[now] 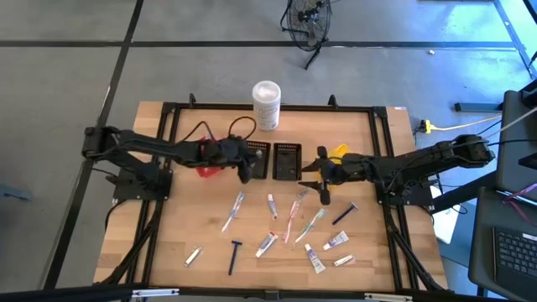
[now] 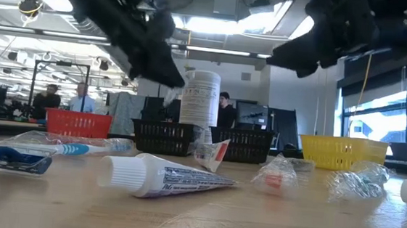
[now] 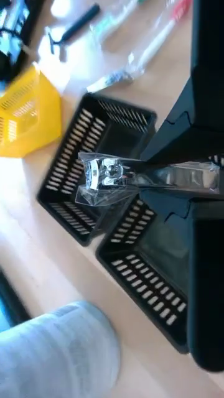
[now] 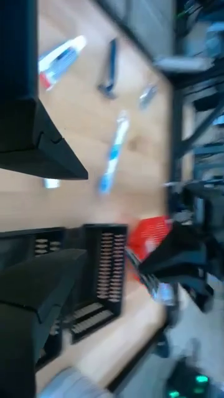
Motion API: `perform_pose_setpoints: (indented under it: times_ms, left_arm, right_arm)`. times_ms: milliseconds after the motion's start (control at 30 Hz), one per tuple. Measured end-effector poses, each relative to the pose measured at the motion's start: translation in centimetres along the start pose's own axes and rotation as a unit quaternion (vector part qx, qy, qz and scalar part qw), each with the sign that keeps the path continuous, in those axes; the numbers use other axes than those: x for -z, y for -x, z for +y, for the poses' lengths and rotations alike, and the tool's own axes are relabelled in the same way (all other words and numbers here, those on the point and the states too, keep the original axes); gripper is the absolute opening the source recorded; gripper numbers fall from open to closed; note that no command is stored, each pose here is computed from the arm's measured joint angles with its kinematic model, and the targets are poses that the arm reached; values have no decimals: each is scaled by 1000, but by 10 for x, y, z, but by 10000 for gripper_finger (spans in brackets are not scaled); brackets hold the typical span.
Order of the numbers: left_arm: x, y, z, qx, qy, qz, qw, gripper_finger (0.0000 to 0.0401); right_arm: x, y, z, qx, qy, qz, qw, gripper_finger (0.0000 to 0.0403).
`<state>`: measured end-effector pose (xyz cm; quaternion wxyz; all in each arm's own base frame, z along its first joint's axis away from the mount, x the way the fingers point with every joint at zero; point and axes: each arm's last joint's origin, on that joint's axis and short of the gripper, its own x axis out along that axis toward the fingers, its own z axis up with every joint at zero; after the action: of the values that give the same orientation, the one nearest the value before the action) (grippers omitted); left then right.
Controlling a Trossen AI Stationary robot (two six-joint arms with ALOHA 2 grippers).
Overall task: Pick & Place Travel size toiletries
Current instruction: Put the silver nail cutter into the left black bin, then put the white toothpaste into the right black bin
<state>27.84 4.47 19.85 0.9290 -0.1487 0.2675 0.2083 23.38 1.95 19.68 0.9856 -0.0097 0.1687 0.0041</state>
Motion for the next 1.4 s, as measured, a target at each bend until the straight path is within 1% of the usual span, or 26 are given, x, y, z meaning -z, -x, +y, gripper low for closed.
perform_pose_setpoints:
  times_ms: [100, 167, 267, 367, 500, 667, 867, 1033, 1267, 1400]
  left_arm:
    - [5, -13, 13, -17, 9, 24, 1000, 57]
    - [9, -22, 21, -26, 15, 42, 999, 57]
    - [18, -34, 30, -42, 19, 66, 997, 57]
    - [25, -44, 36, -52, 21, 86, 995, 59]
    - [32, -52, 41, -51, 26, 102, 993, 71]
    - [37, -58, 45, -55, 25, 117, 991, 91]
    - [35, -59, 44, -50, 3, 103, 993, 116]
    - [30, -60, 43, -50, 0, 84, 995, 127]
    - [10, -62, 35, -26, 1, 63, 998, 127]
    - [-1, -62, 27, -7, -16, 50, 999, 127]
  right_arm:
    - [-4, -6, 1, 28, 8, 66, 997, 194]
    - [-7, -11, 1, 37, 10, 89, 995, 194]
    - [-13, -22, 4, 34, -2, 93, 995, 194]
    - [-14, -32, 8, 24, -1, 102, 994, 194]
    - [-12, -46, 13, 17, 1, 118, 993, 194]
    - [-1, -59, 19, 12, -11, 147, 989, 194]
    - [12, -68, 27, 4, -13, 171, 985, 194]
    - [11, -66, 35, -6, -12, 170, 985, 194]
    - [11, -64, 44, -21, 0, 171, 985, 194]
    - [13, -62, 49, -28, 7, 179, 983, 194]
